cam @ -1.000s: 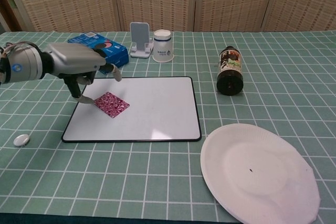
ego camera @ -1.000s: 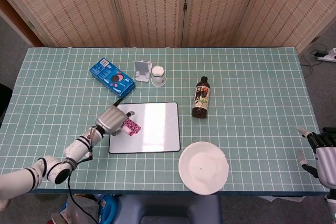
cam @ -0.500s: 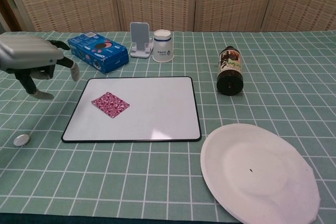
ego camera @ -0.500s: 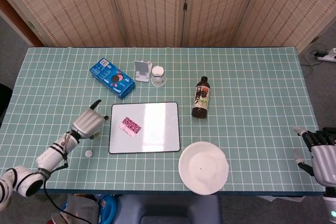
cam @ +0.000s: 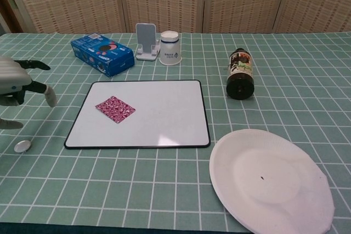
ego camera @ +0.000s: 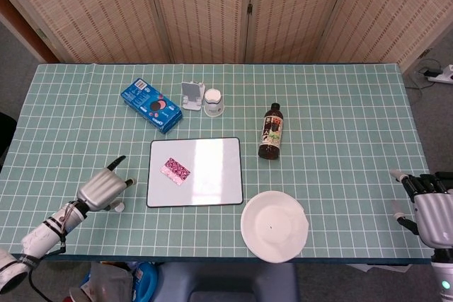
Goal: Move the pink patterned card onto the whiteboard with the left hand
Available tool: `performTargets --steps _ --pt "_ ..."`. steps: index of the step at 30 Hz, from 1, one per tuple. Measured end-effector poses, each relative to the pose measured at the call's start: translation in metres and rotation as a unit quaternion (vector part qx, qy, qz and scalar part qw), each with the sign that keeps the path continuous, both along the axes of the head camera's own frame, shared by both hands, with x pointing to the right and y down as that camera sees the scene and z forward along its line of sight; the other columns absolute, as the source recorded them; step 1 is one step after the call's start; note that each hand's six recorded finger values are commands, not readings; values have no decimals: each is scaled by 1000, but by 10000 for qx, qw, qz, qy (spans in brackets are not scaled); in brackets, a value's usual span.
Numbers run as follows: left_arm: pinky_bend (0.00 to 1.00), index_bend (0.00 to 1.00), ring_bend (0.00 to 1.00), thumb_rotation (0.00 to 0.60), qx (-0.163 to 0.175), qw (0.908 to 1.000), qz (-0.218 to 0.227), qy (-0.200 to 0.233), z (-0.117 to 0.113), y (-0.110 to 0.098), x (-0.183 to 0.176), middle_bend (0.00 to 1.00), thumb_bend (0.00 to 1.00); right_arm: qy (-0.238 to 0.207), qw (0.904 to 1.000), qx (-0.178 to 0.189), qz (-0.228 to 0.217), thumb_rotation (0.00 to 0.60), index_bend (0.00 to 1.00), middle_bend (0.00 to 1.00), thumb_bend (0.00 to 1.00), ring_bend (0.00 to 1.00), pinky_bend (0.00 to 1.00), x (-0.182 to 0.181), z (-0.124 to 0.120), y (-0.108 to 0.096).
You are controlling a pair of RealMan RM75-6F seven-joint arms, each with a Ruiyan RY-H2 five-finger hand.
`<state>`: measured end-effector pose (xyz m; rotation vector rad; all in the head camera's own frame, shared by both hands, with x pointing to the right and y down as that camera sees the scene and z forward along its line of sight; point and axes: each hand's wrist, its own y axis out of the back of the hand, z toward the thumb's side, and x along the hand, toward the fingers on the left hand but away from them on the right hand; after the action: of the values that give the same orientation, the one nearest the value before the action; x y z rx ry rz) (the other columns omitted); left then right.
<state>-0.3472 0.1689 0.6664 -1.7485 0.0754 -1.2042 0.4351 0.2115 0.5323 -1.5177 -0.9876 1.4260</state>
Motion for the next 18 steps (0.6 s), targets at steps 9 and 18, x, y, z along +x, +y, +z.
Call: performTargets --steps 9,18 --pt "0 311 938 600 -182 9998 -59 28 6 22 -10 969 246 6 10000 -22 -37 600 228 344 367 336 219 -3 1 -2" --pt "0 350 939 600 -371 9991 -218 -41 18 30 -17 969 246 8 10000 -27 -52 600 228 344 367 336 219 -4 1 -3"
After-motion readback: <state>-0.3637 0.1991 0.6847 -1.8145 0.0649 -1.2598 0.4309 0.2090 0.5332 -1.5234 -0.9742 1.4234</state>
